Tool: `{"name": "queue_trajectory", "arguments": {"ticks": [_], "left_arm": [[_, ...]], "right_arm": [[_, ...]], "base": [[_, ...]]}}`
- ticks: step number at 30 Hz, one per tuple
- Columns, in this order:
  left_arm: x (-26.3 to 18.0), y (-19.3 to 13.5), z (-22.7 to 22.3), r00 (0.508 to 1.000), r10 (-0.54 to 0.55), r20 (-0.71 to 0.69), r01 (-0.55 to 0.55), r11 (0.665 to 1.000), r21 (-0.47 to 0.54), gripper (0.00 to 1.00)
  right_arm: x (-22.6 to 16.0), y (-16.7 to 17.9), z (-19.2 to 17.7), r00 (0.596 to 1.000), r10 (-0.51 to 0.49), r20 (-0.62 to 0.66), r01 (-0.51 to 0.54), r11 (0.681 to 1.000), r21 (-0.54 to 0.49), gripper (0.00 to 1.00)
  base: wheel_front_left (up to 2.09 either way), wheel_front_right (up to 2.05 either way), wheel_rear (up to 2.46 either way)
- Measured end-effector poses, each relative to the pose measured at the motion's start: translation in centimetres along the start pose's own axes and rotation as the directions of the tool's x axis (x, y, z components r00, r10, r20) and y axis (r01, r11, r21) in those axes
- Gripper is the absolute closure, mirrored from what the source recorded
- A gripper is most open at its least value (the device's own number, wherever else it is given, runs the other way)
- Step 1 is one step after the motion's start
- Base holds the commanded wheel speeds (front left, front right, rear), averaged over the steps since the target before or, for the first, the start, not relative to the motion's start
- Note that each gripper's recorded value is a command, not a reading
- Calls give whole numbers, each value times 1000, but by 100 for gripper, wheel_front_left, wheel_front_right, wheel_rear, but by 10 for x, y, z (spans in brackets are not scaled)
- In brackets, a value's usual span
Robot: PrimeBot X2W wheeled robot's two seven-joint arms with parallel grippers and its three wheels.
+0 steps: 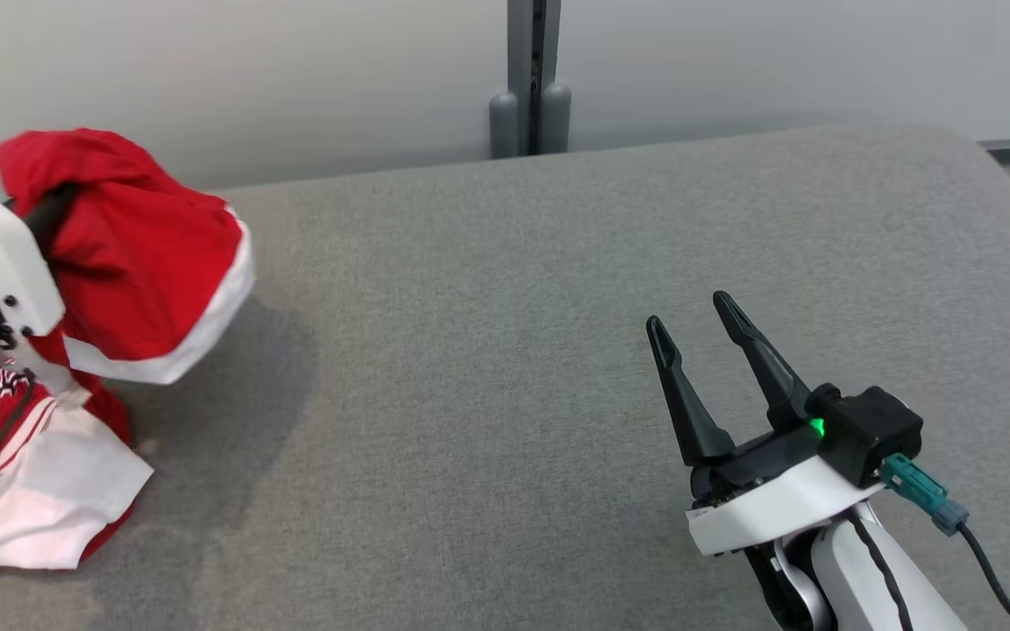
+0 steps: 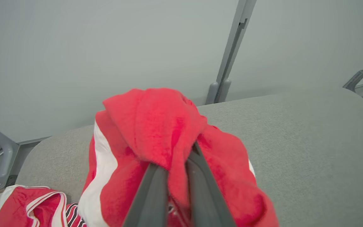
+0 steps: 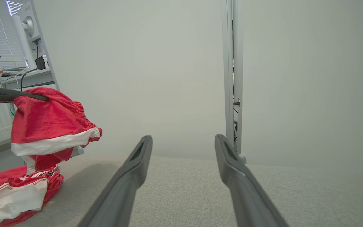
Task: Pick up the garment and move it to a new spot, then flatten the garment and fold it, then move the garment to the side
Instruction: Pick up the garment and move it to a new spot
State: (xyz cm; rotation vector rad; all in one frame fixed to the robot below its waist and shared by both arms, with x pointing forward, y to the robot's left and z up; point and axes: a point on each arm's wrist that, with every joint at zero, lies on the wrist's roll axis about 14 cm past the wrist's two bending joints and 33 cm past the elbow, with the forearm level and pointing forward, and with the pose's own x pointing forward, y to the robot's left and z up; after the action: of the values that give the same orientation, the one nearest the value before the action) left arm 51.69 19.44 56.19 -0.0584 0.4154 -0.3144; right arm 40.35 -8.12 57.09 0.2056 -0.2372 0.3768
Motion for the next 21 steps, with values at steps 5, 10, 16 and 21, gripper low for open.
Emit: {"name": "queue_trajectory", "arguments": {"ticks": [5, 10, 16, 21], "left_arm": [[-7, -46, 13, 991, -122, 46, 120, 992, 49, 100], [-9, -112, 6, 960, -273, 56, 268, 960, 83, 100], [-6, -168, -16, 925, -372, 72, 364, 925, 109, 100], [8, -193, -36, 912, -392, 121, 383, 919, 91, 100]], "right_arm": [[-11, -5, 11, 999, -27, 22, 28, 1000, -12, 0], [-23, -15, 22, 997, -68, 45, 69, 997, -26, 0], [-30, -25, 25, 993, -104, 51, 105, 994, -33, 0], [-33, -32, 21, 991, -127, 39, 129, 991, -33, 0]], "base": [[0, 0, 0], [0, 0, 0], [0, 0, 0], [0, 0, 0]]}}
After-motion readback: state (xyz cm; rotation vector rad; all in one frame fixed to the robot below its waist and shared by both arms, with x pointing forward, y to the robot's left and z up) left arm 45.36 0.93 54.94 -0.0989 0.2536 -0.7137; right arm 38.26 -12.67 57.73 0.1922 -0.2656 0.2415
